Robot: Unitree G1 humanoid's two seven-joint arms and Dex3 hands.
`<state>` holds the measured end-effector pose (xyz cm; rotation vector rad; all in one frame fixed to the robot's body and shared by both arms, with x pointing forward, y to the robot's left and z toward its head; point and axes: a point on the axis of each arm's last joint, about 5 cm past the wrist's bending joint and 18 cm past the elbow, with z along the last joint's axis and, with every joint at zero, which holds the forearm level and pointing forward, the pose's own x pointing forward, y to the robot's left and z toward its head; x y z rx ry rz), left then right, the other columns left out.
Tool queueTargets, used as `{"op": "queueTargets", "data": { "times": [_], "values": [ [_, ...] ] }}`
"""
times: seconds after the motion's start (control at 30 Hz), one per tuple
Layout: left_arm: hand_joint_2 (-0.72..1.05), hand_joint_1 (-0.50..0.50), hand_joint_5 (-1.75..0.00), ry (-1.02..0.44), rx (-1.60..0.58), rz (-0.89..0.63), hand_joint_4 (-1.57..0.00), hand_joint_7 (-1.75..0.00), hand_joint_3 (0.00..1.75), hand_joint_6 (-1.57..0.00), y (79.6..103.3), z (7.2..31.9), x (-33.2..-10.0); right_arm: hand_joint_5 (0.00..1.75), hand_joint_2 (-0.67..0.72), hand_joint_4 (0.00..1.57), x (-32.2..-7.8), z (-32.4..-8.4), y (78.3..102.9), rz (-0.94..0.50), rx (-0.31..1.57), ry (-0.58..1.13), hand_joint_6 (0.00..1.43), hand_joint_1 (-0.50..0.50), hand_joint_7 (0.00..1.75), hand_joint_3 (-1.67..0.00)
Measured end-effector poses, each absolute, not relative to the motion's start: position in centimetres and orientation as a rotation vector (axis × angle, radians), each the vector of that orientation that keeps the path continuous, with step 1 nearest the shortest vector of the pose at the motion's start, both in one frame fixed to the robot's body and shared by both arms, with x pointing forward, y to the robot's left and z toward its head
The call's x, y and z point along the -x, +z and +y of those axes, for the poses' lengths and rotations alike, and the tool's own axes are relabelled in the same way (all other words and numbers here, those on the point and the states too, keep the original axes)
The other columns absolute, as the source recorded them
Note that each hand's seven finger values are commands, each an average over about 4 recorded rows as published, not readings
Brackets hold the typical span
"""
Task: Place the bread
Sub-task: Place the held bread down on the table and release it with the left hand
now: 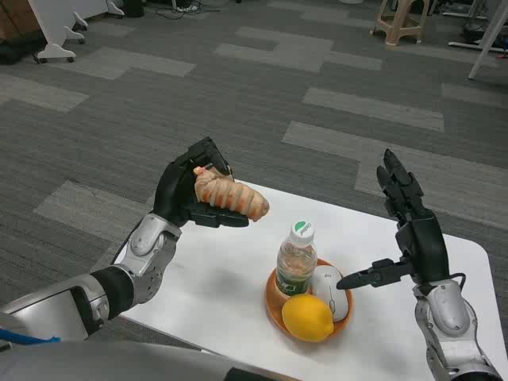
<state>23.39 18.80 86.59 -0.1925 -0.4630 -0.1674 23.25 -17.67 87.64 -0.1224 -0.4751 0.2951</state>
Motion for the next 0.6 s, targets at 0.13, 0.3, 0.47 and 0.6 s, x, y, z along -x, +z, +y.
{"op": "queueTargets", "data": {
  "times": [0.13, 0.3, 0.47, 0.6],
  "values": [
    [1.05, 0.23, -1.75, -0.158, 0.223, -0.478, -1.28, -1.68, 0.09, -1.07, 87.1, 18.1, -24.2, 0.0, 0.09, 0.0, -23.9, -17.7, 87.7, -0.464, 0.133, 0.287, 0.0, -0.17, 0.0, 0.0],
    [1.05, 0.23, -1.75, -0.164, 0.23, -0.496, -1.29, -1.68, 0.09, -1.07, 87.6, 17.9, -24.6, 0.0, 0.09, 0.0, -24.3, -17.5, 88.0, -0.477, 0.131, 0.287, 0.0, -0.17, 0.0, 0.0],
    [1.05, 0.23, -1.75, -0.165, 0.231, -0.496, -1.27, -1.68, 0.09, -1.07, 87.6, 17.8, -24.6, 0.0, 0.09, 0.0, -24.3, -17.5, 88.0, -0.478, 0.13, 0.287, 0.0, -0.17, 0.0, 0.0],
    [1.05, 0.23, -1.75, -0.165, 0.233, -0.494, -1.27, -1.68, 0.09, -1.07, 87.5, 17.8, -24.5, 0.0, 0.09, 0.0, -24.3, -17.4, 88.1, -0.48, 0.129, 0.288, 0.0, -0.17, 0.0, 0.0]
  ]
}}
